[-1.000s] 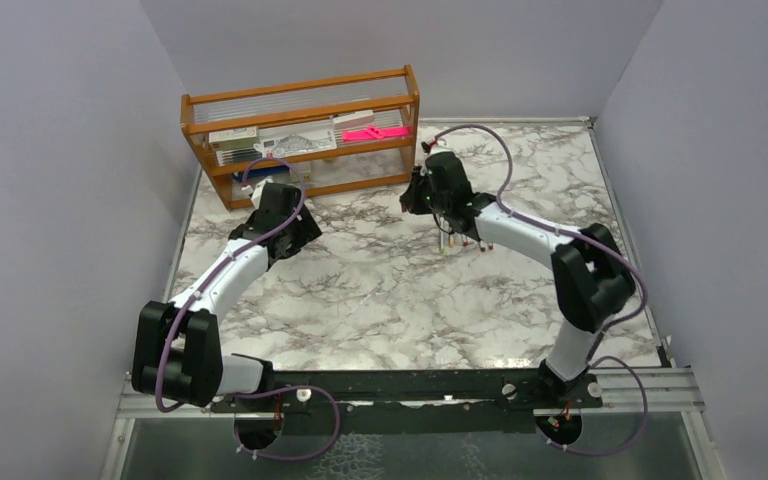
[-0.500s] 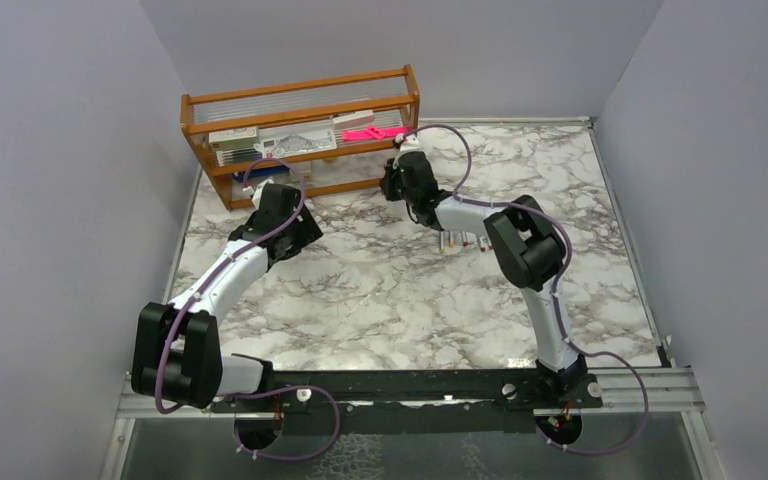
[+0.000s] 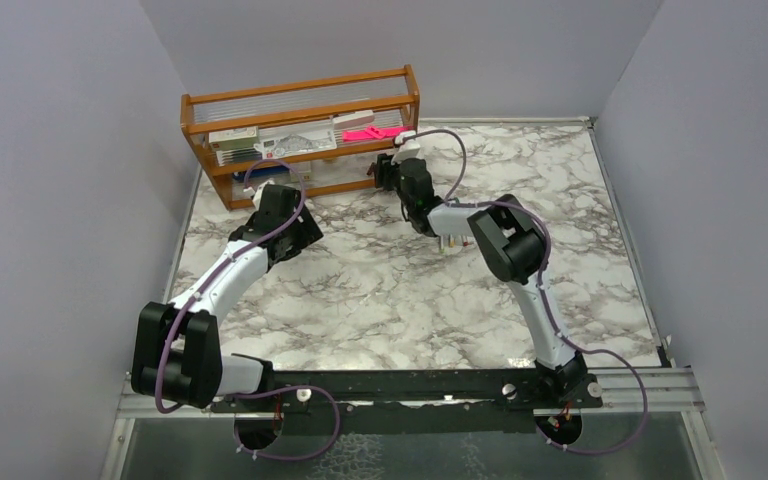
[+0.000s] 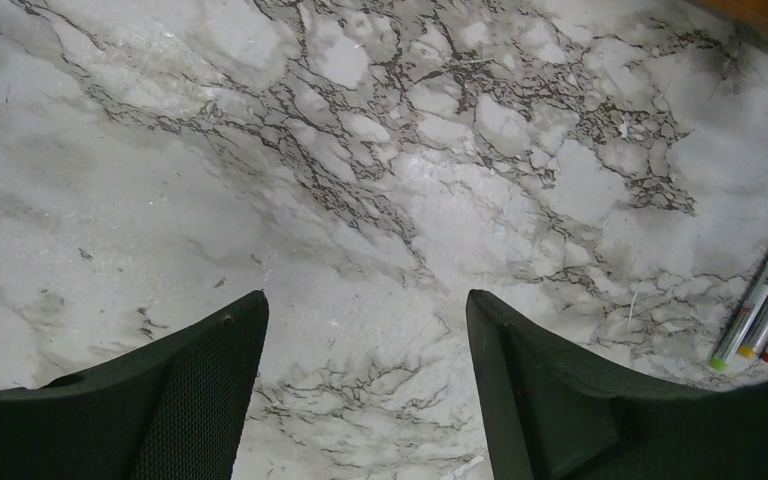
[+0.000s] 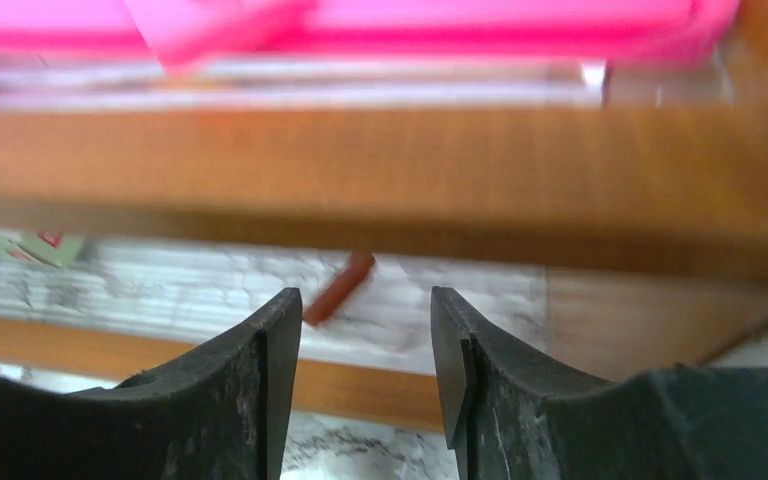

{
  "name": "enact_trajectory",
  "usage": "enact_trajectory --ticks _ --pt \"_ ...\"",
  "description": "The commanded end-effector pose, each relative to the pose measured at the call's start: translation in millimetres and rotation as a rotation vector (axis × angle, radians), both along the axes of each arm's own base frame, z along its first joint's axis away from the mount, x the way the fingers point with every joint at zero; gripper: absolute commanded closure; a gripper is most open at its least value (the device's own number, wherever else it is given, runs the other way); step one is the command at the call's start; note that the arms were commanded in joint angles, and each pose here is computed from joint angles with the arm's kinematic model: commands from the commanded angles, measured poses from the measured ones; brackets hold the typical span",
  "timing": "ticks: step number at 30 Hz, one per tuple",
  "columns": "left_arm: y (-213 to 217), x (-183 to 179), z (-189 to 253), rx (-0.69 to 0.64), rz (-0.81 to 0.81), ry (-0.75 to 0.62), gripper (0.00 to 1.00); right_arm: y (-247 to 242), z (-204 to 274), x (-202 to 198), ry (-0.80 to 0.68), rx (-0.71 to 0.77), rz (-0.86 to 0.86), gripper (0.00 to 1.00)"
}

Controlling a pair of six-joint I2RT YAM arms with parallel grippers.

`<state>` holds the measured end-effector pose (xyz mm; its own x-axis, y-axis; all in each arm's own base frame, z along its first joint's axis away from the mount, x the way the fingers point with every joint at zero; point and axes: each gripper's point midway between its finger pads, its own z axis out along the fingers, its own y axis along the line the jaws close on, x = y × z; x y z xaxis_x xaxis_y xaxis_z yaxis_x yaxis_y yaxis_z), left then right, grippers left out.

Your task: Insert the pens into the pen caps

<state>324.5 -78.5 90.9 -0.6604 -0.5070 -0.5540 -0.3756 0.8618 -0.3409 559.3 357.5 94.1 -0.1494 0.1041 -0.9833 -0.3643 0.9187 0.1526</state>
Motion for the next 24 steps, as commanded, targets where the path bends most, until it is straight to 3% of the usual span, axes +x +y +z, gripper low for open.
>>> enact_trajectory --ticks 1,9,17,21,24 --pt "-5.0 0.2 -3.1 -0.009 -0.024 0.001 0.26 -6.4 -4.8 -5.9 -0.065 0.003 -0.018 0.49" --pt "-14.5 7.3 -3.3 -0.026 -0.048 -0.022 0.27 -35.6 33.0 -63.6 -0.111 0.068 0.010 0.50" --pt "-72.8 13.1 -0.7 0.058 -0.185 -0.058 0.28 -76.7 77.0 -121.6 -0.139 0.116 0.003 0.51" --pt "-103.0 17.8 -0.1 0.058 -0.246 -0.059 0.28 -91.3 76.5 -132.5 -0.037 0.062 -0.034 0.50" --pt "-115.3 22.4 2.1 0.052 -0.274 -0.074 0.28 -117.6 73.9 -135.5 0.072 0.034 -0.172 0.42"
